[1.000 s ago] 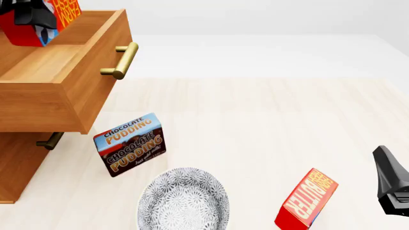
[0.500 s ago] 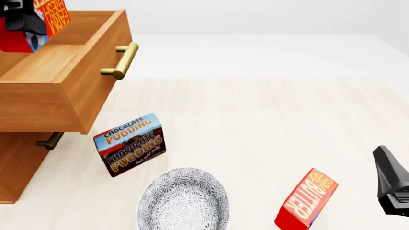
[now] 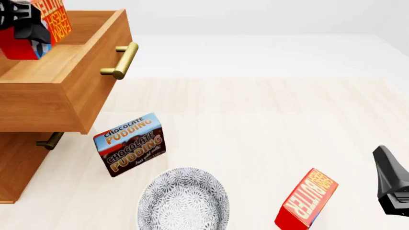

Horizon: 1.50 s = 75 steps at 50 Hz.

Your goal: Put the butter at the front in the top drawer of the cabinet and close it.

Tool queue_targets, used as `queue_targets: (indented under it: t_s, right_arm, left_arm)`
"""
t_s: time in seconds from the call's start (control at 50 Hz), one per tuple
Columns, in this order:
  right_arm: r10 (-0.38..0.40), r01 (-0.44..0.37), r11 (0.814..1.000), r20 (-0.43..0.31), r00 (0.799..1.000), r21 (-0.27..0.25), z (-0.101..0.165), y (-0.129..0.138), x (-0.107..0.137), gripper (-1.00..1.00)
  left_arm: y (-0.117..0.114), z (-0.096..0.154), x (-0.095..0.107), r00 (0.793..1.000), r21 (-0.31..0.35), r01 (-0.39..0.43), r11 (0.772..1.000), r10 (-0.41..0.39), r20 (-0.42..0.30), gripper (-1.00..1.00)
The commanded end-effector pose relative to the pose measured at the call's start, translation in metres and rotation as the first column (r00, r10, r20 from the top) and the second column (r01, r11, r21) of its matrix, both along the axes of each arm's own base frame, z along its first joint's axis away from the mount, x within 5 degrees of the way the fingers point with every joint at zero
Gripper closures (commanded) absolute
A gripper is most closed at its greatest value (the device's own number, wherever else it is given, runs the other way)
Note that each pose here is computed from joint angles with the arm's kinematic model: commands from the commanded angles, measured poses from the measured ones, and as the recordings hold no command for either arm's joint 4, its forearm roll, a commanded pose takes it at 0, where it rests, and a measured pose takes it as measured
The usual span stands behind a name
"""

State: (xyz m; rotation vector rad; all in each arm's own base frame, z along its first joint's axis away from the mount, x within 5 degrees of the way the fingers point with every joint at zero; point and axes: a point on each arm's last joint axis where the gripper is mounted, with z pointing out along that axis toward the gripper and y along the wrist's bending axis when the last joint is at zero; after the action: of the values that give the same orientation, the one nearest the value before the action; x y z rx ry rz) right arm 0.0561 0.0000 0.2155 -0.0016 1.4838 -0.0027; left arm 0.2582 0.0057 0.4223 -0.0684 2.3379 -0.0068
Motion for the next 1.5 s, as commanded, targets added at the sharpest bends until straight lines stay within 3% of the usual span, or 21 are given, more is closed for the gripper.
queue_targets:
  t_s: [0.02,0.3,1.5]
  right_arm:
    - [0.0,0.0,1.0,0.0,1.0,0.001,0.0,0.0,0.0,-1.0]
    - [0.0,0.0,1.0,0.0,1.0,0.001,0.0,0.0,0.0,-1.0]
    - [0.0,0.0,1.0,0.0,1.0,0.001,0.0,0.0,0.0,-1.0]
  left_arm:
    - [0.001,-0.002,0.005,1.0,0.005,0.002,1.0,-0.002,0.016,1.0]
    - [0.0,-0.017,0.017,1.0,-0.003,-0.002,1.0,0.002,0.002,1.0]
    - [-0.005,-0.065,0.028,0.999,-0.039,-0.021,0.999,0.02,-0.036,1.0]
